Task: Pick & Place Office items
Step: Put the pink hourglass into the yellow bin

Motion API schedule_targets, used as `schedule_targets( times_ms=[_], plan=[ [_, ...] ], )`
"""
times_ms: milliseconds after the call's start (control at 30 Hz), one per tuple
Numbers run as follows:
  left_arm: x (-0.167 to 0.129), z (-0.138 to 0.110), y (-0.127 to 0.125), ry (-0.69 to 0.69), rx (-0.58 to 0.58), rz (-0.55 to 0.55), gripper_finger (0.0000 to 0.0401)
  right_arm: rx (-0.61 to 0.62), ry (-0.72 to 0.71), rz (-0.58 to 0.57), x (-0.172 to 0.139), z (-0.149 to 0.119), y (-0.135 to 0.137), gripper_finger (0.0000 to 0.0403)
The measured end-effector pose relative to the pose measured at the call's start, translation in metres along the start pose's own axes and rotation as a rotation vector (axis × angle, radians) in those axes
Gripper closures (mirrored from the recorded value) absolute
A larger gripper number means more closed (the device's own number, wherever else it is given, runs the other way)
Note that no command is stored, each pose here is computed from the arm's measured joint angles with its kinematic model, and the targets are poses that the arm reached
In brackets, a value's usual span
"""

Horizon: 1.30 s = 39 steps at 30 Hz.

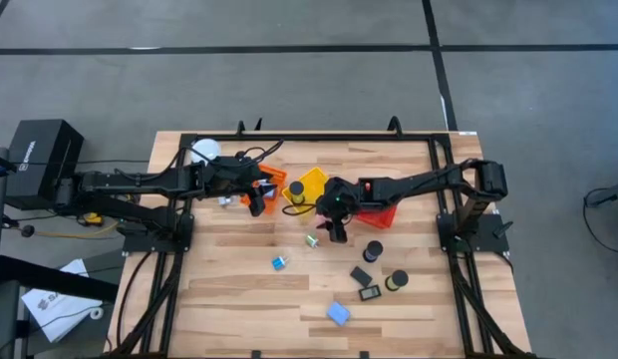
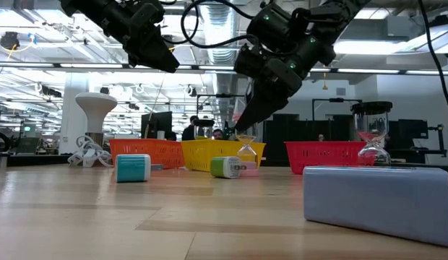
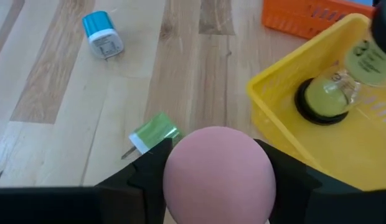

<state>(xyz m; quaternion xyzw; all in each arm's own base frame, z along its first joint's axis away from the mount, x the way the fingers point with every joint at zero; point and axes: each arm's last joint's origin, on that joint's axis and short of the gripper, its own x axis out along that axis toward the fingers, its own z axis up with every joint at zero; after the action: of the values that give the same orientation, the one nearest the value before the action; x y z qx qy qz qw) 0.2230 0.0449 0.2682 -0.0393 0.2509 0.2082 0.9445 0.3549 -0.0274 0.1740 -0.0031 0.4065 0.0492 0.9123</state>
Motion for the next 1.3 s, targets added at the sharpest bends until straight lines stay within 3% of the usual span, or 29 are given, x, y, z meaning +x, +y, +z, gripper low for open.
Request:
schedule_targets(
  times_ms=[200, 533, 700, 867, 1000, 1167, 1300],
  plan=[
    [0.0, 0.0, 0.0, 0.0, 0.0, 0.0, 0.0251, -0.015, -0.009, 0.032, -0.0014, 0.0004, -0.0024, 0.0196],
    [0.0, 0.0, 0.0, 0.0, 0.0, 0.0, 0.0251, -0.017, -0.008, 0.031, -0.0019, 0.0007, -0.0031, 0.0215],
    [0.0, 0.0, 0.0, 0.0, -0.004, 0.0, 0.0251, -0.018, -0.009, 0.032, -0.0018, 0.0009, -0.0027, 0.0187],
    [0.0, 0.0004, 0.0, -0.004, -0.009, 0.0, 0.0251, -0.013, -0.009, 0.032, -0.0019, 0.0011, -0.0027, 0.0215],
    [0.0, 0.0008, -0.0001, -0.009, -0.01, -0.001, 0.0251, -0.012, -0.008, 0.052, -0.0019, 0.0009, -0.0021, 0.0216],
    [0.0, 0.0014, -0.0001, -0.015, -0.011, -0.002, 0.0251, -0.015, -0.008, 0.06, -0.0019, 0.0009, -0.0014, 0.0178],
    [0.0, 0.0016, -0.0002, -0.016, -0.012, -0.002, 0.0251, -0.008, -0.009, 0.06, -0.0019, 0.0009, -0.0014, 0.0186]
  ],
)
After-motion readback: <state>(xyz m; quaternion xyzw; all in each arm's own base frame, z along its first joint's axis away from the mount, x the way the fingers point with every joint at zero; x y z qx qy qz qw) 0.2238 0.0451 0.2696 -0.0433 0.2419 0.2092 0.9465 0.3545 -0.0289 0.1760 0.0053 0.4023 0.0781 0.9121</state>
